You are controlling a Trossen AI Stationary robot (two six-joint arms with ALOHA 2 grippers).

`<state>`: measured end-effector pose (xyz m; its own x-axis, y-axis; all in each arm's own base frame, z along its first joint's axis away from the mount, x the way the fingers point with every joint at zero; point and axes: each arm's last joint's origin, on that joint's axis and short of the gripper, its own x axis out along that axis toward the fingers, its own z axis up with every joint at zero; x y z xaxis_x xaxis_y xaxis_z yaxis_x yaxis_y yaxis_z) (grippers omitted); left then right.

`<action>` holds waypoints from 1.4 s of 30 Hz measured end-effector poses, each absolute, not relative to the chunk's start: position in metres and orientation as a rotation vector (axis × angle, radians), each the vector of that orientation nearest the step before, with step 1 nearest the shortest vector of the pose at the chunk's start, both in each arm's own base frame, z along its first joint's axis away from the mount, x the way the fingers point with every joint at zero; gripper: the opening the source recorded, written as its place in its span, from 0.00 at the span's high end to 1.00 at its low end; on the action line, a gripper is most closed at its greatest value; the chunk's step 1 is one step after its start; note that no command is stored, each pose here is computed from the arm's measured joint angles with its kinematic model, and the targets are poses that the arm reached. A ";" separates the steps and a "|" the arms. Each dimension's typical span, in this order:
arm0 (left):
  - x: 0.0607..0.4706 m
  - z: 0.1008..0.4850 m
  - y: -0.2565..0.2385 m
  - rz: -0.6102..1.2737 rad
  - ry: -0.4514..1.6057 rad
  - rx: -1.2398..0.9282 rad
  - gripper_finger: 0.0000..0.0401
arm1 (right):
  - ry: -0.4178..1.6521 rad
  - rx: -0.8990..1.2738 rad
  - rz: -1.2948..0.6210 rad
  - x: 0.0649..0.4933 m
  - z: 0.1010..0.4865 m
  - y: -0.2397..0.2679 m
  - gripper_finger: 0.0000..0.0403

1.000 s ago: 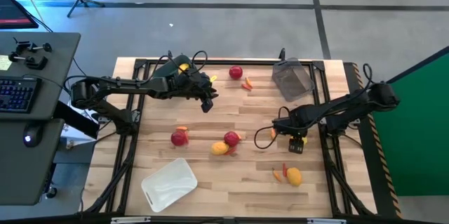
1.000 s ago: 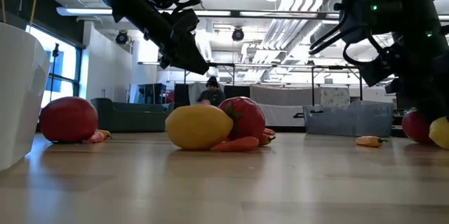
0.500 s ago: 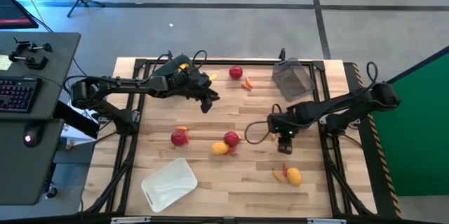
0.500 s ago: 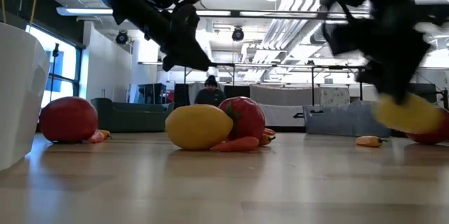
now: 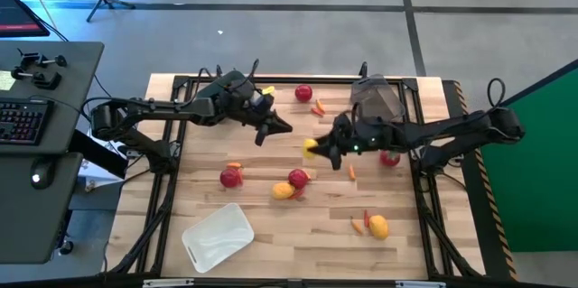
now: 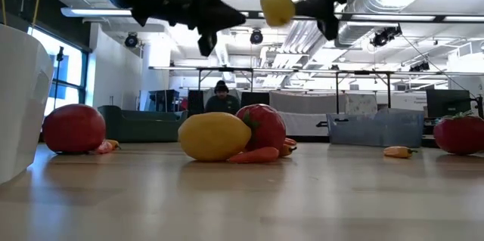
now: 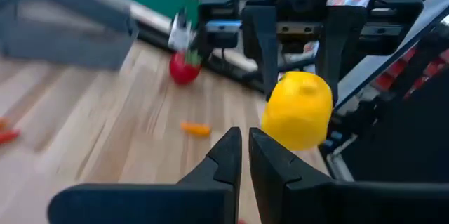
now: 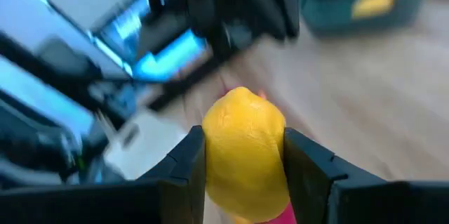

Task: Sort produce into baskets
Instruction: Put the yellow lemon into the blue bin

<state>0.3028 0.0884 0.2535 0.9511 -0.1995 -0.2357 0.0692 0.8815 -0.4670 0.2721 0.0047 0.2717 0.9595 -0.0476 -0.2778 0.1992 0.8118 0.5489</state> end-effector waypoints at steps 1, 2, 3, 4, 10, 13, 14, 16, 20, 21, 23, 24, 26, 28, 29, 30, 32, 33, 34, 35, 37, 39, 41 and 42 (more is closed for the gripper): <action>0.304 0.256 0.088 -0.142 0.266 -0.473 0.95 | 0.218 0.613 -0.133 0.273 0.275 0.004 0.69; 0.304 0.257 0.087 -0.144 0.252 -0.469 0.93 | 0.181 0.614 -0.138 0.274 0.278 0.002 0.69; 0.305 0.258 0.086 -0.142 0.245 -0.470 0.92 | 0.147 0.615 -0.142 0.274 0.281 0.001 0.69; 0.305 0.258 0.085 -0.141 0.241 -0.474 0.89 | 0.115 0.617 -0.135 0.275 0.284 0.001 0.69; 0.311 0.270 0.078 -0.166 0.215 -0.480 0.72 | -0.040 0.621 -0.107 0.274 0.301 -0.005 0.69; 0.314 0.281 0.075 -0.187 0.194 -0.503 0.63 | -0.096 0.612 -0.097 0.273 0.306 -0.007 0.69; 0.315 0.285 0.075 -0.198 0.186 -0.513 0.59 | -0.116 0.605 -0.092 0.273 0.308 -0.007 0.69; 0.317 0.290 0.074 -0.208 0.176 -0.527 0.53 | -0.149 0.589 -0.086 0.273 0.312 -0.008 0.69; 0.317 0.292 0.074 -0.208 0.175 -0.543 0.42 | -0.190 0.588 -0.086 0.272 0.315 -0.011 0.69; 0.317 0.292 0.074 -0.208 0.175 -0.548 0.40 | -0.199 0.588 -0.087 0.272 0.316 -0.012 0.69; 0.317 0.292 0.074 -0.210 0.175 -0.550 0.37 | -0.202 0.588 -0.093 0.272 0.316 -0.014 0.69; 0.317 0.292 0.073 -0.217 0.176 -0.549 0.36 | -0.199 0.588 -0.095 0.272 0.316 -0.014 0.69; 0.317 0.293 0.072 -0.234 0.168 -0.556 0.35 | -0.197 0.586 -0.096 0.272 0.316 -0.014 0.69; 0.318 0.295 0.072 -0.241 0.150 -0.554 0.35 | -0.197 0.588 -0.095 0.272 0.316 -0.014 0.69; 0.318 0.296 0.071 -0.245 0.142 -0.551 0.35 | -0.196 0.589 -0.094 0.272 0.316 -0.014 0.69; 0.318 0.297 0.071 -0.248 0.130 -0.546 0.35 | -0.193 0.589 -0.094 0.272 0.315 -0.014 0.69; 0.318 0.300 0.071 -0.258 0.105 -0.545 0.35 | -0.178 0.588 -0.099 0.272 0.314 -0.014 0.69; 0.318 0.302 0.071 -0.265 0.090 -0.545 0.35 | -0.171 0.587 -0.104 0.272 0.313 -0.015 0.69; 0.318 0.303 0.071 -0.268 0.081 -0.544 0.35 | -0.166 0.587 -0.107 0.272 0.313 -0.016 0.69; 0.318 0.304 0.071 -0.269 0.077 -0.543 0.35 | -0.164 0.589 -0.107 0.272 0.312 -0.016 0.69; 0.320 0.305 0.071 -0.269 0.076 -0.543 0.35 | -0.164 0.588 -0.108 0.272 0.312 -0.016 0.69; 0.321 0.305 0.072 -0.267 0.083 -0.547 0.35 | -0.160 0.587 -0.109 0.272 0.312 -0.016 0.69; 0.326 0.305 0.073 -0.267 0.085 -0.547 0.35 | -0.160 0.585 -0.110 0.272 0.312 -0.016 0.69; 0.328 0.306 0.073 -0.269 0.084 -0.546 0.35 | -0.161 0.581 -0.113 0.272 0.312 -0.017 0.69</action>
